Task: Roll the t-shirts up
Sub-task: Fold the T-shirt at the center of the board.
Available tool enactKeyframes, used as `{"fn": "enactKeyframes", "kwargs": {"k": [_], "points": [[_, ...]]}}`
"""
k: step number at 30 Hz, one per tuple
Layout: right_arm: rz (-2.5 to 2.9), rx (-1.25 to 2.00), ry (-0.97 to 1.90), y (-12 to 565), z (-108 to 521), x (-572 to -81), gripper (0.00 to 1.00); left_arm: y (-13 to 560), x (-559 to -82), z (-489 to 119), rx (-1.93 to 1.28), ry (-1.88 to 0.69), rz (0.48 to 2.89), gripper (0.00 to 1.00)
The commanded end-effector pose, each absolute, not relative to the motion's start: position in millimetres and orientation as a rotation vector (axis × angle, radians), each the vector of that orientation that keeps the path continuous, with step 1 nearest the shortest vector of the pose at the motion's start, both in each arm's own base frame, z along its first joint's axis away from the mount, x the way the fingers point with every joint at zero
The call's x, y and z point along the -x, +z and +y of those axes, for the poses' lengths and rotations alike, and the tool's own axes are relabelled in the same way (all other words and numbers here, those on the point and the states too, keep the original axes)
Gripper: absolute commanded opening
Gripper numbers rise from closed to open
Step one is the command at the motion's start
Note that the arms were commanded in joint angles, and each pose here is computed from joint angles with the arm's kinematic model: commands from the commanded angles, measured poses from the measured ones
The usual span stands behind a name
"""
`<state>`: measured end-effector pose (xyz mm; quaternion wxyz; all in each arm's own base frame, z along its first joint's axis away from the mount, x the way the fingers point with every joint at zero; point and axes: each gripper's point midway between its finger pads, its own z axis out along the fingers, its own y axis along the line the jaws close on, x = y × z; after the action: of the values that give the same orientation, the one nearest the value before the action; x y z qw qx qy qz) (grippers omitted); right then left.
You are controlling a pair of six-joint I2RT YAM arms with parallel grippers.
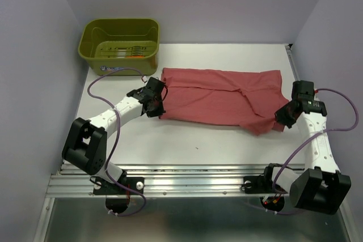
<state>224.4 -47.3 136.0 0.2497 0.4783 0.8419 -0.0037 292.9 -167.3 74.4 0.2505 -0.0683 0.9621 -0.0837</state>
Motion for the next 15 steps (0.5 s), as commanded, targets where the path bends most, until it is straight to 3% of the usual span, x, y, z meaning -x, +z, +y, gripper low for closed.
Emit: {"fn": "enactKeyframes", "kwargs": {"k": [1,15], "points": [[2.215,-1.238,-0.086,158,-68,-254,0.01,94,-314,-166,0.198,-0.191,2.561,0.0],[2.153,-1.129,-0.082,170,-93,-355,0.01,104,-389,-180,0.225,-0.139,2.509,0.0]]}}
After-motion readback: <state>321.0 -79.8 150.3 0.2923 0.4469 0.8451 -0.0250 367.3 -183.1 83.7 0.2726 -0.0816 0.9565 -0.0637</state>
